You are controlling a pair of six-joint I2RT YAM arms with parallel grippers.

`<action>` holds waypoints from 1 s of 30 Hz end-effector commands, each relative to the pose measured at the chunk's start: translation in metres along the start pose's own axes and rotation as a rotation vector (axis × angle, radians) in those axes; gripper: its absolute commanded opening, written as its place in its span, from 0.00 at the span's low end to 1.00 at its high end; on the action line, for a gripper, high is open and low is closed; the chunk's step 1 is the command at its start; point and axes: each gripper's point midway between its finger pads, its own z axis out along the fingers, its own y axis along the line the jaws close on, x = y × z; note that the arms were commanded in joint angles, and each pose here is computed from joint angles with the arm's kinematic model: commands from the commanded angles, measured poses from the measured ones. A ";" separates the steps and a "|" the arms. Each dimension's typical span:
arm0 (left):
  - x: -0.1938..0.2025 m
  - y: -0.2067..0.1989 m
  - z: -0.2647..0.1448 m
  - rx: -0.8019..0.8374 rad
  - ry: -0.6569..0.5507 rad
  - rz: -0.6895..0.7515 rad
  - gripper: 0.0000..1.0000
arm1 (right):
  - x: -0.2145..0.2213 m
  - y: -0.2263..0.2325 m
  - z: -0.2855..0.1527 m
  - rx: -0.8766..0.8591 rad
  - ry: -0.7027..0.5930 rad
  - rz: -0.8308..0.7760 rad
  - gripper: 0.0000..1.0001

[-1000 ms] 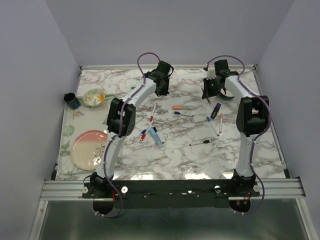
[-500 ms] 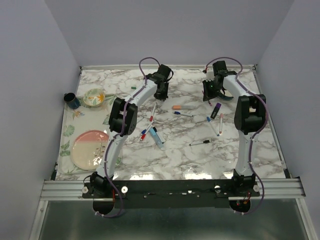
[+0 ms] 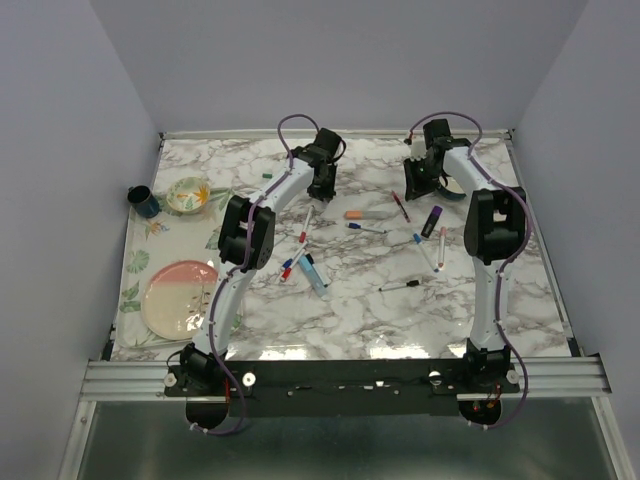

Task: Open the pen caps
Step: Place the pen cap on the table with the left arm, then grab a pen on the table with the right arm

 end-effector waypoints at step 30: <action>-0.020 -0.005 -0.226 0.263 -0.468 -0.023 0.79 | 0.061 0.077 -0.127 -0.204 -0.241 -0.297 0.54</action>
